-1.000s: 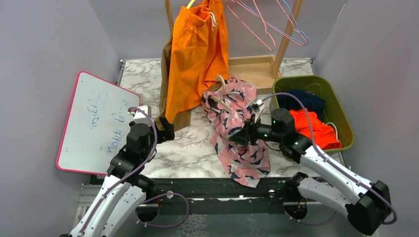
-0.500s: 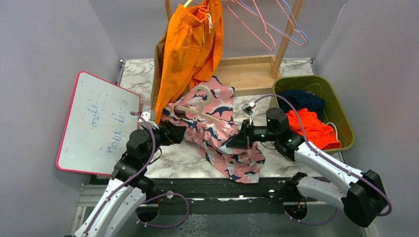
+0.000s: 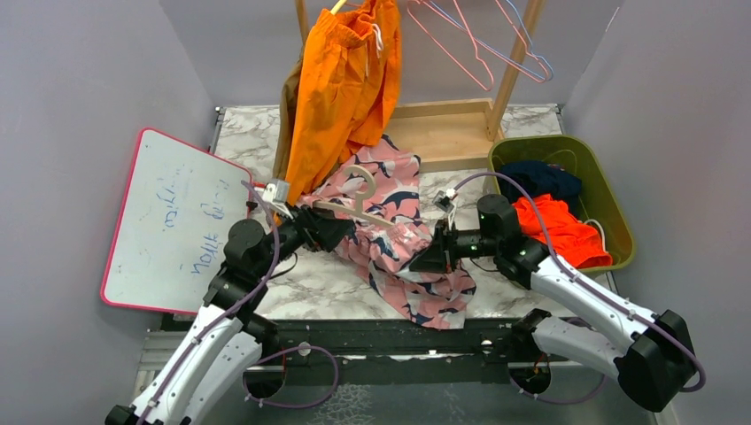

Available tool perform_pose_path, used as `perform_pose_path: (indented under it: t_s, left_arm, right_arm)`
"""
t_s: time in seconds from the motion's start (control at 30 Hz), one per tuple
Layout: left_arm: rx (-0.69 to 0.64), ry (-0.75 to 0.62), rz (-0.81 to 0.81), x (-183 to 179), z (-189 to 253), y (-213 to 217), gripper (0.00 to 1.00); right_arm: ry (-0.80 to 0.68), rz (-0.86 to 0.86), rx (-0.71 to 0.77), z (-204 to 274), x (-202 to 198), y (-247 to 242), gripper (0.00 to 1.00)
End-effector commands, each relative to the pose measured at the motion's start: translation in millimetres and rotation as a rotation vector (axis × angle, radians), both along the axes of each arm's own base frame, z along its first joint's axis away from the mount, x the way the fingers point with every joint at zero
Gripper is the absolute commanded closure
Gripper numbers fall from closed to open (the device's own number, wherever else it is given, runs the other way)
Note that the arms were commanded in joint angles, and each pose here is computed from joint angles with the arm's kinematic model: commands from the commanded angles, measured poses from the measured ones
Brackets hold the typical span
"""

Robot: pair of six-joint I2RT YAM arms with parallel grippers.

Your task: Remove the shorts from the hanger

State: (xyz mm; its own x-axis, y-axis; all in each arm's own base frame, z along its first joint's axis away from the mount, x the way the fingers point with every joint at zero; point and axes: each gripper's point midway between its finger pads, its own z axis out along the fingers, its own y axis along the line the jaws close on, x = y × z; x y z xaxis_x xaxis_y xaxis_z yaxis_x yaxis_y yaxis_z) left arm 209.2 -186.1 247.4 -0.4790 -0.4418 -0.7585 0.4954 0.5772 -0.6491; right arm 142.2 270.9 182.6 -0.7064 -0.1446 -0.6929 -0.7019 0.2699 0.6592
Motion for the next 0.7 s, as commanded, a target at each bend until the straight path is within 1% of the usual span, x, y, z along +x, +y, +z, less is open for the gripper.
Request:
perform_pose_path:
  t_s: [0.0,0.07,0.17,0.3,0.4,0.53,0.67]
  left_arm:
    - [0.025,-0.092,-0.111,0,29,-16,0.2]
    - [0.06,-0.088,-0.124,6,24,-20,0.24]
    - [0.12,-0.088,-0.124,15,17,-26,0.29]
    - [0.234,-0.126,-0.082,27,8,-30,0.33]
    - [0.289,-0.153,-0.096,31,6,-42,0.38]
    - [0.349,-0.159,-0.082,39,-2,-53,0.5]
    - [0.355,-0.171,-0.017,45,-5,-47,0.63]
  right_arm:
    - [-0.045,0.122,0.048,18,-15,4,0.99]
    - [-0.03,0.132,0.042,14,-15,4,0.99]
    - [-0.019,0.151,0.043,13,-16,6,0.99]
    - [-0.024,0.159,0.054,16,-18,6,0.99]
    - [-0.029,0.159,0.06,18,-17,7,0.99]
    - [-0.022,0.157,0.056,17,-17,7,0.99]
    - [-0.019,0.142,0.039,13,-15,6,0.99]
